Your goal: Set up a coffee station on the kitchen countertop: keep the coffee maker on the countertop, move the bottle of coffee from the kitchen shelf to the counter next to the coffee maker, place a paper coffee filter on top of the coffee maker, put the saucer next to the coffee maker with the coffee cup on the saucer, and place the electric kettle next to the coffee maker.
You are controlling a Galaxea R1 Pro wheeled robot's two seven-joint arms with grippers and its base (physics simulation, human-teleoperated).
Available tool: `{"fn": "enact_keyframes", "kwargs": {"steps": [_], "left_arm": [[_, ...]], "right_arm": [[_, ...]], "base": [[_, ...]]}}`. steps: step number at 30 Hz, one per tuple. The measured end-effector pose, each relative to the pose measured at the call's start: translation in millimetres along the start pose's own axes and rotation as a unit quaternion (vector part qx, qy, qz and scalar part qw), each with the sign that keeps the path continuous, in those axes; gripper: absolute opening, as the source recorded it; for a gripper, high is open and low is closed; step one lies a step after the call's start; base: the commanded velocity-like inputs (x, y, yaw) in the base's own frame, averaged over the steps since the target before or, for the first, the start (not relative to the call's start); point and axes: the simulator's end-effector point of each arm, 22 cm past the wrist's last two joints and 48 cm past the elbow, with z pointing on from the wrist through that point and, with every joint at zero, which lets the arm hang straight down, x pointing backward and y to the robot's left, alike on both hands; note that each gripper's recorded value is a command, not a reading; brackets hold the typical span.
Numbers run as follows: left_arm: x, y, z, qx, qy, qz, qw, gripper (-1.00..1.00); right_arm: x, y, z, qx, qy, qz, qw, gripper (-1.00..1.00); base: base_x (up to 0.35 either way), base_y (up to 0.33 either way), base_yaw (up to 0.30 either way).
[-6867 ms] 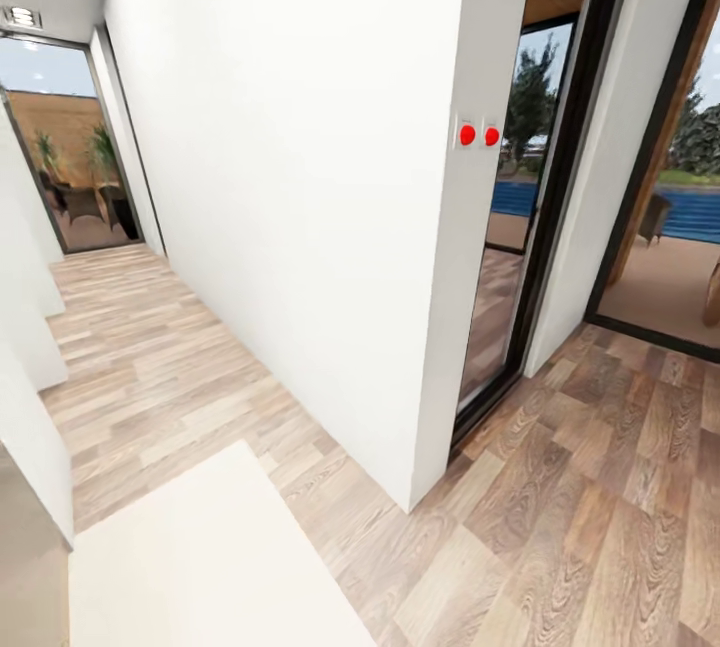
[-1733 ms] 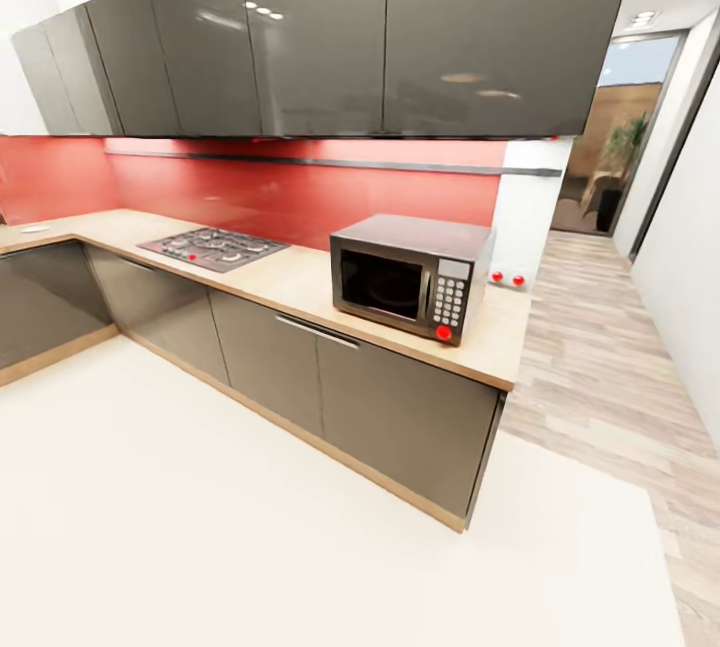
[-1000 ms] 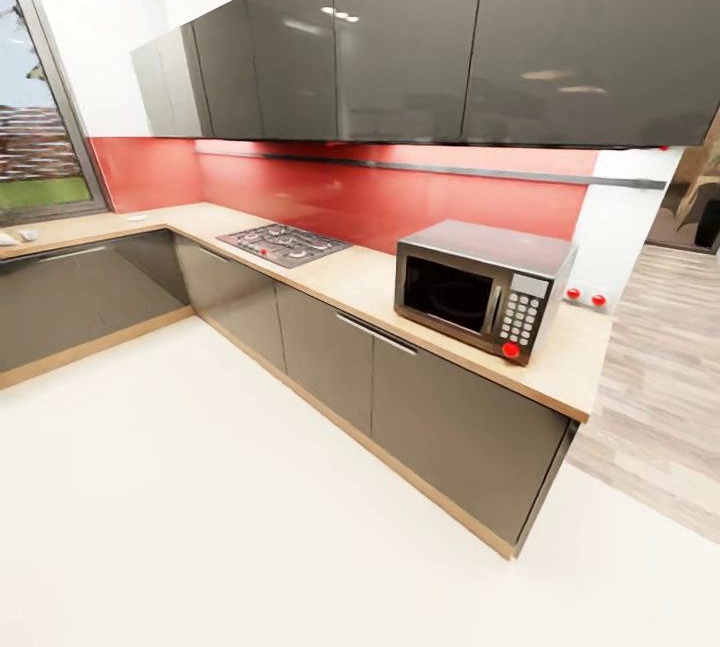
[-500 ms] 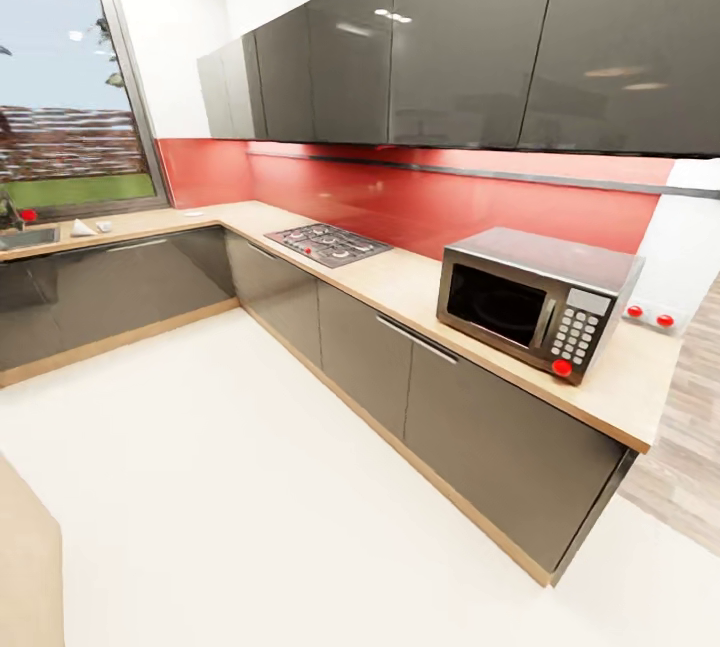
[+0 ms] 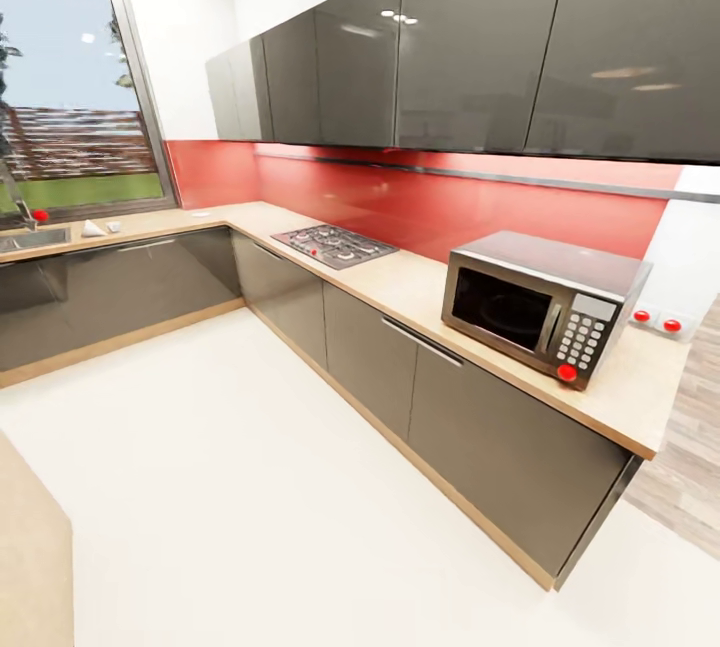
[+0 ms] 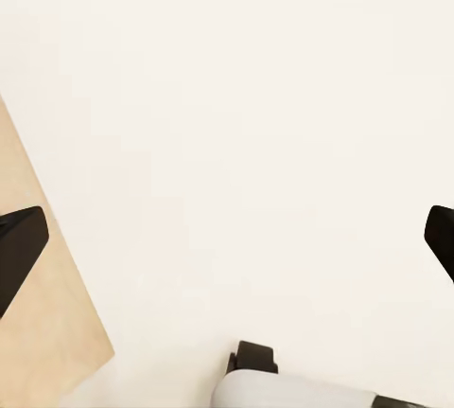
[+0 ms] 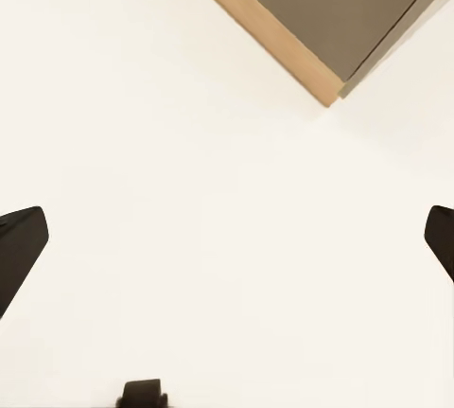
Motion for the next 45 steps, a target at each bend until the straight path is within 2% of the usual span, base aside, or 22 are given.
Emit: {"fn": "enact_keyframes", "kwargs": {"steps": [9, 34, 45], "left_arm": [[-1.9, 1.0, -7.9, 0.0, 0.0, 0.0, 1.0, 1.0], [-3.6, 3.7, -25.6, 0.0, 0.0, 0.0, 1.0, 1.0], [-3.7, 3.6, -25.5, 0.0, 0.0, 0.0, 1.0, 1.0]], "right_arm": [[-2.8, -1.2, -7.7, 0.002, 0.0, 0.002, 1.0, 1.0], [-5.6, -1.8, -25.2, 0.001, 0.0, 0.004, 1.0, 1.0], [-5.5, -2.0, -25.3, 0.001, 0.0, 0.005, 1.0, 1.0]], "base": [[0.0, 0.0, 0.042], [0.0, 0.0, 0.268], [0.0, 0.0, 0.035]]}}
